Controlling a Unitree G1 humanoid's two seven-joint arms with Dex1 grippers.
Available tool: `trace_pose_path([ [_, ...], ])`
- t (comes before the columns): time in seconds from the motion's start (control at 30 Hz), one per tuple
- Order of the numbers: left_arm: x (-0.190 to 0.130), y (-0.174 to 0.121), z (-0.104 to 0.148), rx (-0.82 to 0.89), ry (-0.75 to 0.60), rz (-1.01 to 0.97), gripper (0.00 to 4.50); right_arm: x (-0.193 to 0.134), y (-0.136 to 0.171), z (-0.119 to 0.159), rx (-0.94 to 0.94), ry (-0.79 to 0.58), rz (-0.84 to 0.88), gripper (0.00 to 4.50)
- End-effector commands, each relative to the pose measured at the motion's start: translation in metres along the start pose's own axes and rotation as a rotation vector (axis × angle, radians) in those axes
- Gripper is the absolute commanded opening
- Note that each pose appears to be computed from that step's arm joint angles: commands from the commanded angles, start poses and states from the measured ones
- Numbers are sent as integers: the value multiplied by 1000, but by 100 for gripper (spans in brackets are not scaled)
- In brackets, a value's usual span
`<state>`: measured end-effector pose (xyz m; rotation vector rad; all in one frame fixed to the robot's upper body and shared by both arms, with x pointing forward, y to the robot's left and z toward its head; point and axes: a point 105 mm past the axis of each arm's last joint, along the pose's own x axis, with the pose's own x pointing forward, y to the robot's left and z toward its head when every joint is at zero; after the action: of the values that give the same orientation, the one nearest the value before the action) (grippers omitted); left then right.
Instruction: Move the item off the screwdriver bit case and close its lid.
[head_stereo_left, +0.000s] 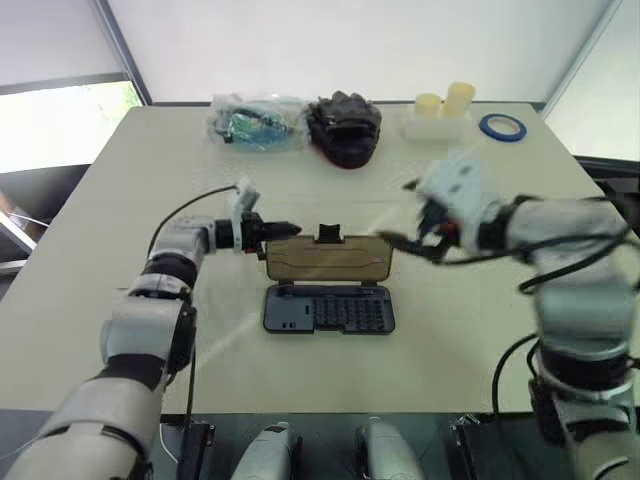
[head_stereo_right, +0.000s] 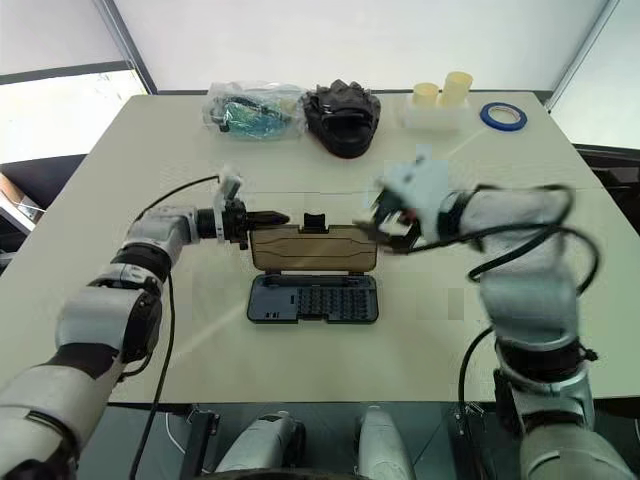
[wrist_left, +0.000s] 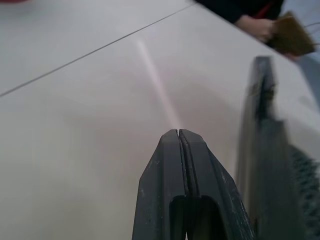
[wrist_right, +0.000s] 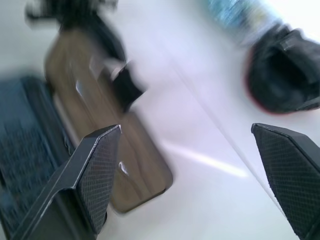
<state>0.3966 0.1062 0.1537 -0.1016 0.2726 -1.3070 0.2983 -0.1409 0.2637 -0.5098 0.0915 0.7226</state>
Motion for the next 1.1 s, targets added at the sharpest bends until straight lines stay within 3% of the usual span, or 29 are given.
trace_pose_path([
  [0.03,-1,-24,15,16,41,-177,0,-24,-29,-4,79,-22,-99,431],
  [0.17,-2,-57,2,10,157,-329,0,-35,-54,-10,104,-14,-192,431],
  [0.27,-11,-98,-14,-37,244,-479,0,-28,-52,-20,97,8,-181,431],
  [0.3,-13,-98,-11,-28,229,-473,0,-24,-47,-22,102,7,-167,431],
  [0.4,-15,-78,12,5,122,-360,0,-16,-37,-28,115,2,-139,431],
  [0.5,-23,-40,39,64,2,-121,0,-5,-26,-36,97,29,-87,431],
  [0.6,-37,-19,41,132,9,17,0,9,-7,-51,-16,114,18,431],
  [0.77,-44,-28,20,275,131,-10,0,31,-8,-59,-21,116,64,431],
  [0.97,-48,-82,-35,238,233,-147,0,60,-18,-70,-19,134,63,431],
  [1.1,-47,-96,-46,218,229,-136,0,69,-20,-72,-40,145,77,431],
])
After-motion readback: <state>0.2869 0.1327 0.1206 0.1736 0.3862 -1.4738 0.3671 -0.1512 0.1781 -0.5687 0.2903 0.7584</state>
